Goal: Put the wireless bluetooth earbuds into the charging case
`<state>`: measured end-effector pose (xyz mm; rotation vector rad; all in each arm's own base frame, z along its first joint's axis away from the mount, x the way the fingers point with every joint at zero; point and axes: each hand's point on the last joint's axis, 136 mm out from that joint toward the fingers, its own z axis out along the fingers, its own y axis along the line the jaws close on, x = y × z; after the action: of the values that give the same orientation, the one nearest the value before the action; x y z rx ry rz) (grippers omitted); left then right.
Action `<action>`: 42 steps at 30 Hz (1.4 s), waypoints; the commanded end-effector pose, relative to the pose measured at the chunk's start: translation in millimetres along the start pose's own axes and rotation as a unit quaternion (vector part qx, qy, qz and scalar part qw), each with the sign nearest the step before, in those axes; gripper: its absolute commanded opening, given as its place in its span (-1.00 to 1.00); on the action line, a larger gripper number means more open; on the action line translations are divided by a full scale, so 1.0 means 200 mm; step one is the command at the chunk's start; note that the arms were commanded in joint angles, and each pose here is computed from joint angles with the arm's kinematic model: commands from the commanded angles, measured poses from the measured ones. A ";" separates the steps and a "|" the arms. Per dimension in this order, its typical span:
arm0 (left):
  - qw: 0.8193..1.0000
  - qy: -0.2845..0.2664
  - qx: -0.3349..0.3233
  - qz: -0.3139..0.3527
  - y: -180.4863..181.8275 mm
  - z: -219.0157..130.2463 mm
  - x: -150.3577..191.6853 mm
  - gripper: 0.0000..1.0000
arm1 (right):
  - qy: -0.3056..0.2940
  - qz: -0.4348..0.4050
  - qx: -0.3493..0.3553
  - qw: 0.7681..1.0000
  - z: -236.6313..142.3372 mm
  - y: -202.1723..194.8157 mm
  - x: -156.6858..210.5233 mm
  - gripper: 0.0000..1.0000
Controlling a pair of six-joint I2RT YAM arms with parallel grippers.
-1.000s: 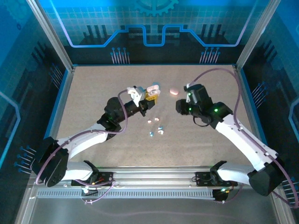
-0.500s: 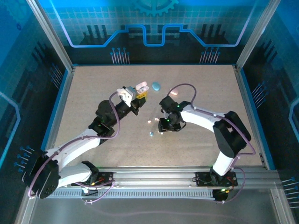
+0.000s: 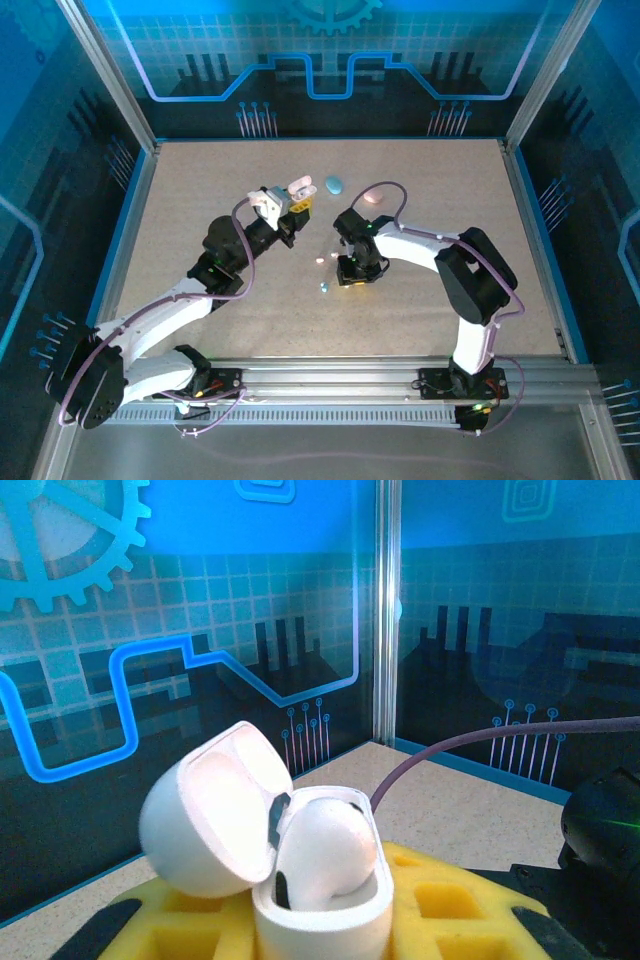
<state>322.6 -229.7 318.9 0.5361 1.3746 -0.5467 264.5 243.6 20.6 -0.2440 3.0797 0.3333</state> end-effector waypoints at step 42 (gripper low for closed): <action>1.000 -0.010 -0.003 0.000 0.01 0.00 -0.02 -0.58 | 0.001 0.032 0.066 0.997 -0.13 -0.20 0.13 -0.06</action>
<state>324.5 -230.9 314.8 0.5367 1.3862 -0.5490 249.1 199.7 40.3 -0.1598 3.0615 0.2236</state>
